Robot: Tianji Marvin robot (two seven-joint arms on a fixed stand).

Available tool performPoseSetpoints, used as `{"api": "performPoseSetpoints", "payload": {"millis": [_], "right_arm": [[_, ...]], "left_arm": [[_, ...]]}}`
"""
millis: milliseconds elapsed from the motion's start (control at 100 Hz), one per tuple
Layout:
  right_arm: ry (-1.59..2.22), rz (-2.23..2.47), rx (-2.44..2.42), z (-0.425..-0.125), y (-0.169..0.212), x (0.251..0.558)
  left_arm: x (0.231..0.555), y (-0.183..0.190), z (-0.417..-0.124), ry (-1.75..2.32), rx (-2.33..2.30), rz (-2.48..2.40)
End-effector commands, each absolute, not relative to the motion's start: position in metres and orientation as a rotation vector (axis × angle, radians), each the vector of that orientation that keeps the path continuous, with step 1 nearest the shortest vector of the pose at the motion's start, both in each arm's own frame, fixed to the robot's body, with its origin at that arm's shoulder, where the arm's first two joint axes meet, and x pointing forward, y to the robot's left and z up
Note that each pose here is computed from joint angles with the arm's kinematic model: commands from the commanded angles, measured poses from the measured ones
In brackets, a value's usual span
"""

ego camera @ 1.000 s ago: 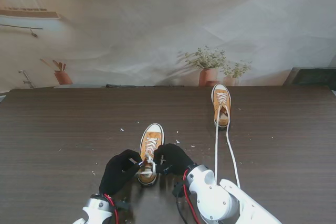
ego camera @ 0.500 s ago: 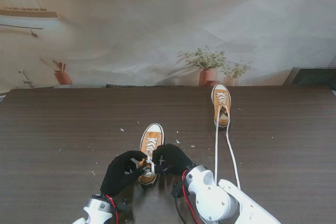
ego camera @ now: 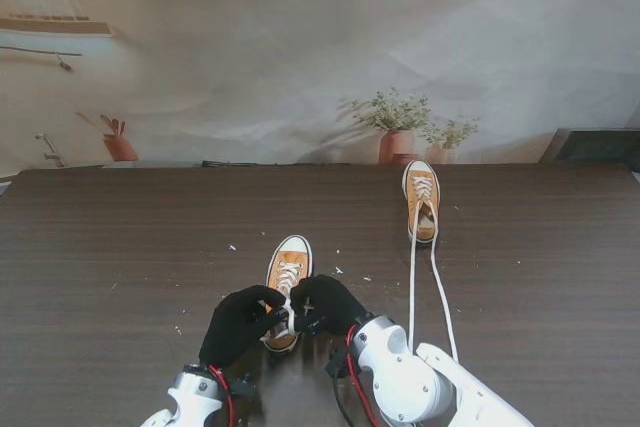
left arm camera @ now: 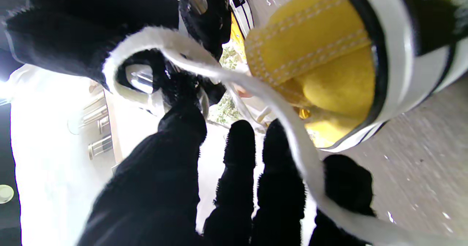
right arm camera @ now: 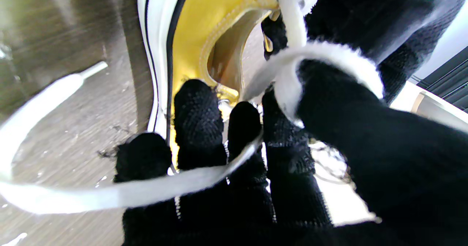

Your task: Tie the shoelaces into a bow on the shoes

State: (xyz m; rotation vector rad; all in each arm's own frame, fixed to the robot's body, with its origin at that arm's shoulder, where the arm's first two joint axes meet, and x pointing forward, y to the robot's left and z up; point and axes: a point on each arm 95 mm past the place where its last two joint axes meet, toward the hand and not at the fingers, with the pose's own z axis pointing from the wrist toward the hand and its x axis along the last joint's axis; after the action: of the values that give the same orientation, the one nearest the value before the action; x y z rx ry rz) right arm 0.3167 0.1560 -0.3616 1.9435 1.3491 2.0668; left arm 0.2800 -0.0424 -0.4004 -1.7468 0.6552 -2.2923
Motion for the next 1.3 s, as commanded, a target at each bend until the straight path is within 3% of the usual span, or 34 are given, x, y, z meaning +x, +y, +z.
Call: {"api": "performPoseSetpoints", "payload": {"millis": [0, 1290], "right_arm": [[1.368, 2.059, 1.946, -0.362, 0.156, 0.315], [1.229, 1.865, 1.883, -0.372, 0.134, 0.336]], "left_arm": [[0.277, -0.044, -0.400, 0.666, -1.754, -2.286], [0.283, 0.018, -0.407, 0.562, -1.796, -2.004]]}}
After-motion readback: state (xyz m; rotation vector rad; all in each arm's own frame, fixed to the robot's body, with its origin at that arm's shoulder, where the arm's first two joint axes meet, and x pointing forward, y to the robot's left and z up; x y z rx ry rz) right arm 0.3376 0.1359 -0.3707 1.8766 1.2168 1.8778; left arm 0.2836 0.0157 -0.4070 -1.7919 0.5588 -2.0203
